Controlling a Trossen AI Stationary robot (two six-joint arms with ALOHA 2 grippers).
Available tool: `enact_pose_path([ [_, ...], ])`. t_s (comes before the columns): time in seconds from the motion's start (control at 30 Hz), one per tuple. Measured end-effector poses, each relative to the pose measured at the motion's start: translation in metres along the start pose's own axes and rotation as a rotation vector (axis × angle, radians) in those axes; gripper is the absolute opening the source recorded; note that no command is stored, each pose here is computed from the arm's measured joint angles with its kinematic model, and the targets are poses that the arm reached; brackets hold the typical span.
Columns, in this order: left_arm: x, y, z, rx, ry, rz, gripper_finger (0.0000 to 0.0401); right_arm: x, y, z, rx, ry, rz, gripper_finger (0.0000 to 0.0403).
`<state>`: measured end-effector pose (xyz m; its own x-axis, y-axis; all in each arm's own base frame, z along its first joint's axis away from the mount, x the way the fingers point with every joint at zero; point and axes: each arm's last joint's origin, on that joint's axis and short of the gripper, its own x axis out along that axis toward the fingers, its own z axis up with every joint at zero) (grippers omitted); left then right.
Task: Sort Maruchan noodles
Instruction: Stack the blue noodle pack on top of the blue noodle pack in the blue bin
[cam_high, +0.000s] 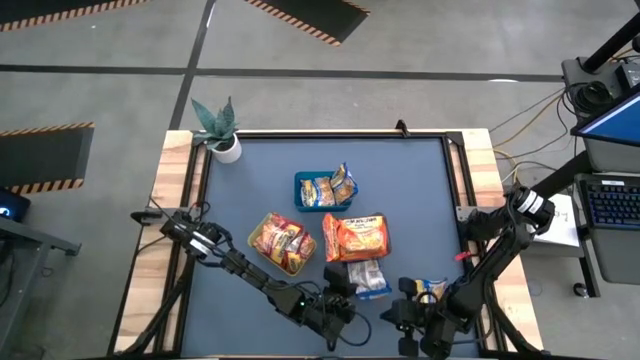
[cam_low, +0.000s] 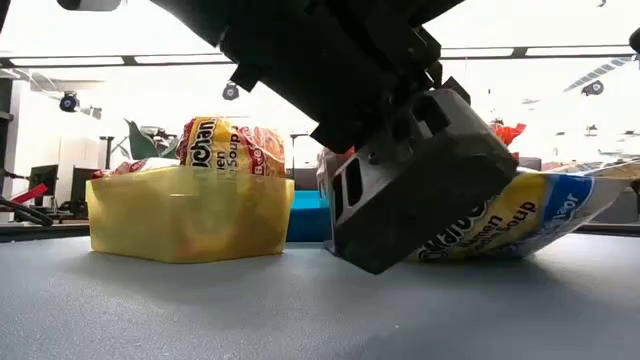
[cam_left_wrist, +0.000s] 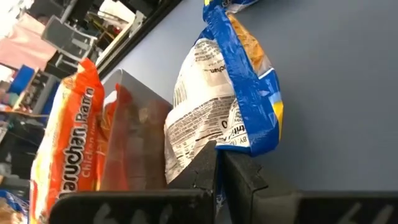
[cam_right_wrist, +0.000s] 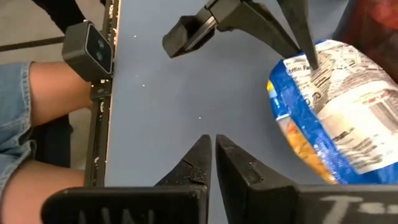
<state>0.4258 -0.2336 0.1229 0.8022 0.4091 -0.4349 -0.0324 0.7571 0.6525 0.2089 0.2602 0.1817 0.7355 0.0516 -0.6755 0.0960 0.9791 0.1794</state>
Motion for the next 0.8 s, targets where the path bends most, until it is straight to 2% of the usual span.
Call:
enact_pose_path([
  [0.1,0.001,0.001,0.000,-0.020,0.003,-0.002,0.0000,0.002,-0.001,0.001,-0.025,0.002,-0.004,0.0028],
  [0.27,0.001,0.002,0.001,-0.031,-0.002,0.005,0.0000,-0.002,0.004,0.010,-0.134,-0.018,-0.025,0.0080],
  [0.4,0.001,0.004,0.002,-0.043,0.001,0.036,0.0000,0.000,0.001,0.015,-0.233,0.004,-0.131,0.0130],
  [0.6,0.002,0.006,0.003,-0.074,-0.002,0.042,0.0000,0.019,-0.004,0.020,-0.363,0.117,-0.284,0.0204],
  [0.8,0.002,0.007,0.003,-0.081,-0.004,0.044,0.0000,0.040,-0.010,0.027,-0.426,0.236,-0.416,0.0245],
])
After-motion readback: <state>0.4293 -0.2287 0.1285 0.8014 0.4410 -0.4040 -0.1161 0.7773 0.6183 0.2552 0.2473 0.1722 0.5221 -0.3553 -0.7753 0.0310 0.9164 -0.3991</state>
